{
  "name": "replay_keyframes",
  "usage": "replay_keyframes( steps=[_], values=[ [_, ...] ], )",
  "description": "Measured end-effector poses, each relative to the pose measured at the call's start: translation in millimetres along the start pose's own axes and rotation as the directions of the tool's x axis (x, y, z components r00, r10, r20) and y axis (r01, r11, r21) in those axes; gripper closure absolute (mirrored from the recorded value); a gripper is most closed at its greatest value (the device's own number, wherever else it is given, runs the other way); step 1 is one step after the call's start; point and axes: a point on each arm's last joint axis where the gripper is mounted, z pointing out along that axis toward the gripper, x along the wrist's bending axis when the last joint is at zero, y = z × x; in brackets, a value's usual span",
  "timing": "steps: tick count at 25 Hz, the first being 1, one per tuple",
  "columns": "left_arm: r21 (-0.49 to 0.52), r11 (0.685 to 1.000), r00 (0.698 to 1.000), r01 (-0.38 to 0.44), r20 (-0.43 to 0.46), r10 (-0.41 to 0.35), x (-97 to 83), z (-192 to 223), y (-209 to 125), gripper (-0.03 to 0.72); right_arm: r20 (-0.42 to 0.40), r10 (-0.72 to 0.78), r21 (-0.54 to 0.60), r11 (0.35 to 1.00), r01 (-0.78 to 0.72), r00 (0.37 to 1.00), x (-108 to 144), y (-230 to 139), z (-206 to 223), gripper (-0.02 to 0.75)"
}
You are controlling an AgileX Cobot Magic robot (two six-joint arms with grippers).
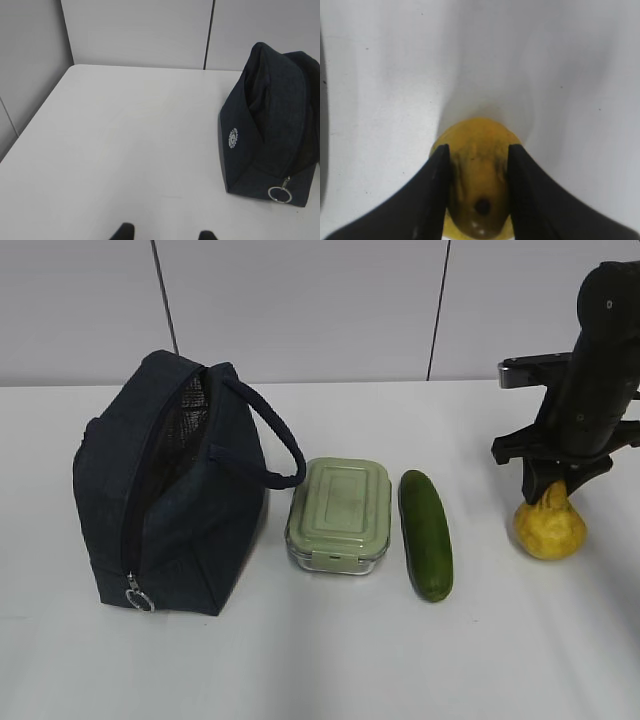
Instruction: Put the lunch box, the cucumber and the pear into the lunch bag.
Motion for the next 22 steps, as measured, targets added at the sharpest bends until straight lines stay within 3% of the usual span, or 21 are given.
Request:
replay_keyframes(
  steps=[19,22],
  values=[
    [0.001,1.0,1.0,0.002,0.004,-0.002,-0.4,0,0,0.446,-0.058,0.019,-0.009,1.0,-0.019,0.998,4,11,-17,0.471],
    [0.04,0.999,0.999,0.014,0.029,-0.015,-2.8,5,4,0.446,-0.071,0.022,-0.002,1.0,-0.022,0.997,6,10,-18,0.471]
  ],
)
